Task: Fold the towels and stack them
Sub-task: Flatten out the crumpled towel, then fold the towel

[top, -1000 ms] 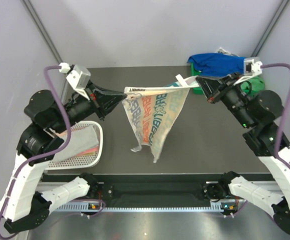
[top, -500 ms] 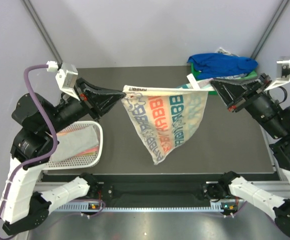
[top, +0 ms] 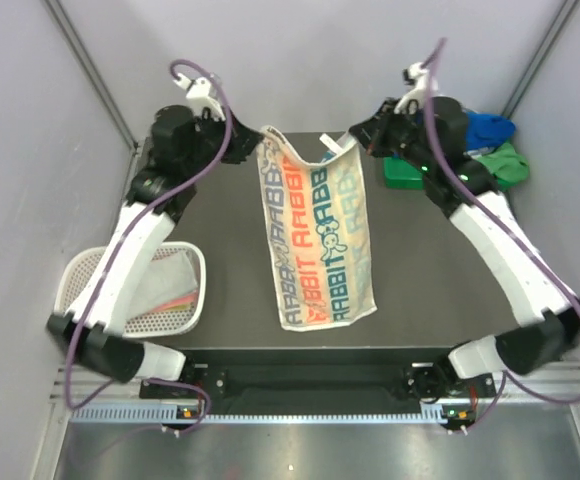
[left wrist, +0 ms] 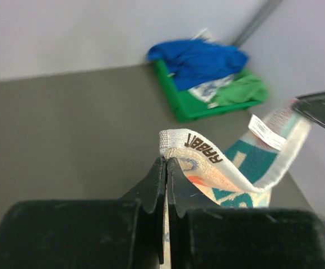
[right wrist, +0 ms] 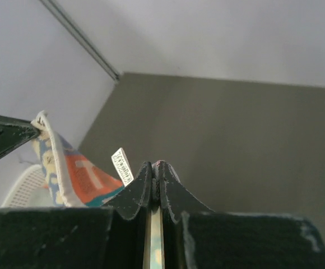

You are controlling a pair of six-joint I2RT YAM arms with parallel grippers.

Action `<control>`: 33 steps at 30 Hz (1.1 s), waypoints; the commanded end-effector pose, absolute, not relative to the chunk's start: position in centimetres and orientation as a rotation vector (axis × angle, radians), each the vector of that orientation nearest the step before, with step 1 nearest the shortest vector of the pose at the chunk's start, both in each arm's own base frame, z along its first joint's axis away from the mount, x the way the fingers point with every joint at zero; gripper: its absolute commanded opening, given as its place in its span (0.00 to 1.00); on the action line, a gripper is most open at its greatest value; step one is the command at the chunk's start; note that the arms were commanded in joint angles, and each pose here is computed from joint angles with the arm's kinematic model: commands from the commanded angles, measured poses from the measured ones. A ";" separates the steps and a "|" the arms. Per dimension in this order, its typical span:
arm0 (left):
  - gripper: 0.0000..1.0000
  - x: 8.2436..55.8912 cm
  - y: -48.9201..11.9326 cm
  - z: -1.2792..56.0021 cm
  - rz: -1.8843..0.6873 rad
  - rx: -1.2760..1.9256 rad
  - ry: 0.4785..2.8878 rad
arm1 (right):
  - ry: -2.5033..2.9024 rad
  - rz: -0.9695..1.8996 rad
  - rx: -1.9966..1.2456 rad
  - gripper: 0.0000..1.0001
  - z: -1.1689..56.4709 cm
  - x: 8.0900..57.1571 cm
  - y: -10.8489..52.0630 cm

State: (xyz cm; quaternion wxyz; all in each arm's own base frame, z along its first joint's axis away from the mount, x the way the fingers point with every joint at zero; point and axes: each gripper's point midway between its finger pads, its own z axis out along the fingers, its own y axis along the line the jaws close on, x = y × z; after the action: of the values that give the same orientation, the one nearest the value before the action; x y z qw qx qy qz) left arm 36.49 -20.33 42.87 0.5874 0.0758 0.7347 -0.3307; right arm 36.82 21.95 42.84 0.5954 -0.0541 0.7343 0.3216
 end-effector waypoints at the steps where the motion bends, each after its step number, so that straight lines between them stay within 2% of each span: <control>1: 0.00 43.7 -19.8 36.7 -0.817 0.078 1.791 | 1.728 0.796 -0.115 0.00 39.0 42.8 23.1; 2: 0.00 45.4 -19.2 35.5 -0.808 0.055 1.806 | 1.789 0.788 -0.102 0.00 35.7 45.3 23.6; 3: 0.00 46.8 -19.2 35.2 -0.819 0.050 1.804 | 1.776 0.789 -0.079 0.00 36.0 47.3 22.8; 4: 0.00 49.3 -19.5 32.2 -0.821 0.024 1.852 | 1.789 0.842 -0.075 0.00 35.4 48.5 23.3; 5: 0.00 50.7 -19.2 31.2 -0.818 0.009 1.868 | 1.844 0.854 -0.046 0.00 32.3 50.8 23.4; 6: 0.00 52.6 -19.7 29.4 -0.837 0.010 1.895 | 1.824 0.879 -0.010 0.00 33.0 52.3 22.8; 9: 0.00 55.1 -20.2 27.6 -0.891 -0.013 1.916 | 1.841 0.933 0.020 0.00 30.9 55.1 22.4; 13: 0.00 55.2 -20.4 27.3 -0.904 -0.023 1.919 | 1.862 0.964 0.046 0.00 29.7 55.9 21.6; 20: 0.00 51.9 -20.3 25.9 -0.926 -0.044 1.971 | 1.942 0.982 0.087 0.00 26.7 52.6 20.5; 23: 0.00 48.6 -20.5 22.0 -0.929 -0.077 2.047 | 2.035 0.991 0.135 0.00 22.6 49.6 20.0; 26: 0.00 46.1 -21.3 21.6 -0.953 -0.056 2.039 | 2.029 1.002 0.148 0.00 22.4 47.6 19.7; 29: 0.00 42.5 -21.7 17.7 -0.947 -0.047 2.116 | 2.116 0.991 0.191 0.00 18.7 44.1 19.1; 33: 0.00 39.2 -22.0 15.8 -0.942 -0.022 2.143 | 2.163 0.997 0.214 0.00 16.4 40.8 18.6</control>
State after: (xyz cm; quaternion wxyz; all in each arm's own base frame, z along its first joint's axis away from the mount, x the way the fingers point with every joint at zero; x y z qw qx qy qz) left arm 39.91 -21.53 13.28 0.3430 -0.0284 0.8692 -0.3550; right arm 41.83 18.40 13.70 0.3315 0.0982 0.8633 0.3676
